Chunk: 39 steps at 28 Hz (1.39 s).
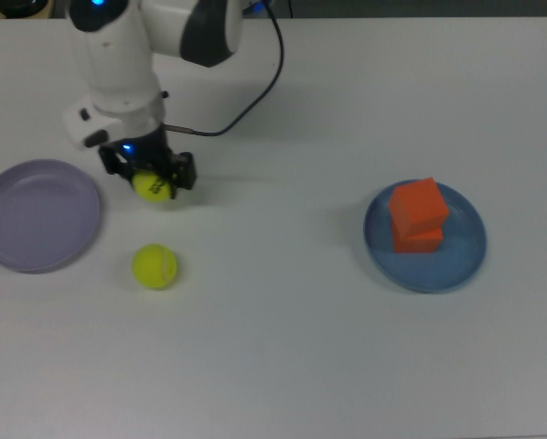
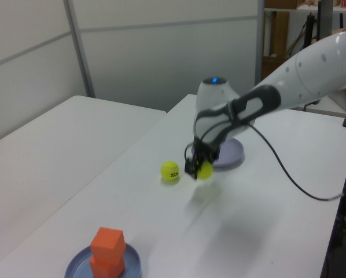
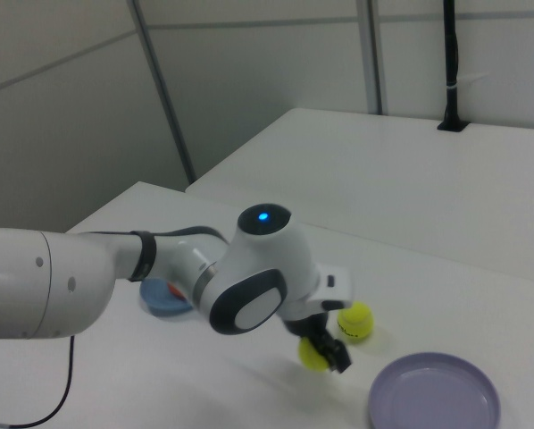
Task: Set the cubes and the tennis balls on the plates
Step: 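Carry the tennis ball onto the lavender plate and release it, then move the gripper to the other tennis ball and descend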
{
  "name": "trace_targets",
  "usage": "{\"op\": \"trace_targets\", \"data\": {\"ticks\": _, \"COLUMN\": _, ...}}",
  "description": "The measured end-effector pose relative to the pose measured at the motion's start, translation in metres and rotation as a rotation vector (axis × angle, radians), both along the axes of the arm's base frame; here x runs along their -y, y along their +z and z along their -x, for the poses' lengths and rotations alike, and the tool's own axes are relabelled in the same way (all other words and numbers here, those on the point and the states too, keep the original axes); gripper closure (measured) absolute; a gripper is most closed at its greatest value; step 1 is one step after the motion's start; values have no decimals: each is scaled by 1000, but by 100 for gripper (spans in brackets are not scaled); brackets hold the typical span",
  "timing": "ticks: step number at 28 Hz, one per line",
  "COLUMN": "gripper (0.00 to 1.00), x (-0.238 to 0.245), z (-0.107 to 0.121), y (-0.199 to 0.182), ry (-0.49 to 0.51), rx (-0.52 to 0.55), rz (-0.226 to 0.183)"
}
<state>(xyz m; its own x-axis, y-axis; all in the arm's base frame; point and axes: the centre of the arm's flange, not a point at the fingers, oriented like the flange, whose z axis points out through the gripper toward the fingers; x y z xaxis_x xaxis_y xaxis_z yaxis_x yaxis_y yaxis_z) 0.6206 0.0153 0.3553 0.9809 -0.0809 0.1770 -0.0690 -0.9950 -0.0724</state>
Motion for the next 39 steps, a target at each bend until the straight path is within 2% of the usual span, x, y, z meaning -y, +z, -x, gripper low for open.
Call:
{"op": "trace_targets", "data": {"ticks": 5, "gripper": 35, "x": 62, "z": -19, "y": 46, "ry": -101, "rx": 97, "rz": -14}}
{"op": "trace_targets", "data": {"ticks": 9, "gripper": 35, "x": 105, "z": -24, "y": 58, "ry": -138, "rx": 128, "rz": -16}}
{"op": "trace_targets", "data": {"ticks": 13, "gripper": 35, "x": 123, "z": -28, "y": 43, "ry": -157, "rx": 112, "rz": -4}}
{"op": "trace_targets", "data": {"ticks": 24, "gripper": 35, "x": 123, "z": -45, "y": -21, "ry": -166, "rx": 32, "rz": 13}}
{"op": "trace_targets", "data": {"ticks": 30, "gripper": 35, "x": 122, "z": -55, "y": -25, "ry": -160, "rx": 36, "rz": 23}}
{"op": "trace_targets", "data": {"ticks": 33, "gripper": 29, "x": 122, "z": -57, "y": -23, "ry": -159, "rx": 41, "rz": 25}}
{"op": "trace_targets", "data": {"ticks": 34, "gripper": 23, "x": 122, "z": -58, "y": -22, "ry": -159, "rx": 44, "rz": 25}}
{"op": "trace_targets", "data": {"ticks": 38, "gripper": 10, "x": 121, "z": -62, "y": -13, "ry": -162, "rx": 64, "rz": 16}}
{"op": "trace_targets", "data": {"ticks": 39, "gripper": 1, "x": 119, "z": -65, "y": -7, "ry": -163, "rx": 79, "rz": 10}}
